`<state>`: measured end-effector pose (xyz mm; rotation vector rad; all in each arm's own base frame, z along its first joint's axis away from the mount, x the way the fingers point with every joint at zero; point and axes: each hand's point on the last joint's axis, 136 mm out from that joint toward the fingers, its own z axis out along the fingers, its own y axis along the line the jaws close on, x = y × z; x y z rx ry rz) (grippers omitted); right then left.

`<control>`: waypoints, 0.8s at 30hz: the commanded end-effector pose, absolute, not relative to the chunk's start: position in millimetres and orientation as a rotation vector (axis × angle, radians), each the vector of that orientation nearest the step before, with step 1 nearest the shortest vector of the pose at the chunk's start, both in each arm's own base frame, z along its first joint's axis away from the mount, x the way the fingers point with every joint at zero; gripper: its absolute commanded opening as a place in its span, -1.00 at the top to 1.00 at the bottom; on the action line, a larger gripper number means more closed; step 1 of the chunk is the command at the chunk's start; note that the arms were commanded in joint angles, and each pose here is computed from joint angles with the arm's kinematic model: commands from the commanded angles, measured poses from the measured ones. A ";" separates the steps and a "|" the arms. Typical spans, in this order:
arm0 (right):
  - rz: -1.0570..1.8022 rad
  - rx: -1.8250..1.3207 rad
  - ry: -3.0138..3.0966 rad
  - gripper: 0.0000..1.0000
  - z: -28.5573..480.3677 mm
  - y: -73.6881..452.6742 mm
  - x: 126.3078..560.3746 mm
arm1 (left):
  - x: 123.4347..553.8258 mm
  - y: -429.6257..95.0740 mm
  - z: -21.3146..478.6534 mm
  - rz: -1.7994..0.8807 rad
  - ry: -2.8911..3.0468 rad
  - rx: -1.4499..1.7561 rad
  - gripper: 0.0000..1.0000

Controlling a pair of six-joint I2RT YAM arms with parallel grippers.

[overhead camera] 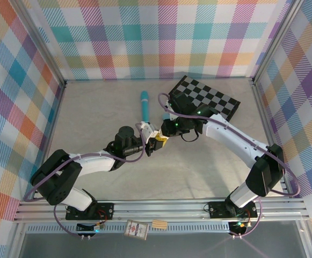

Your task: Insert the wireless bluetooth earbuds into the charging case

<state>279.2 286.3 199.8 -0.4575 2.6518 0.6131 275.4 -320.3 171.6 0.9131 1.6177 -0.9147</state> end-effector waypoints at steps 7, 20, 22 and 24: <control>0.672 -0.615 2.632 0.59 197.9 292.4 260.8 | 272.7 -327.1 214.7 -0.945 1.475 0.910 1.00; 0.720 -0.715 2.607 0.49 194.6 296.9 252.3 | 265.2 -329.1 221.7 -0.982 1.438 0.931 1.00; 0.712 -0.713 2.601 0.48 196.2 296.0 253.1 | 264.5 -328.9 222.6 -0.986 1.432 0.930 1.00; 0.703 -0.700 2.596 0.45 199.0 294.0 254.0 | 264.3 -328.5 222.5 -0.987 1.431 0.928 1.00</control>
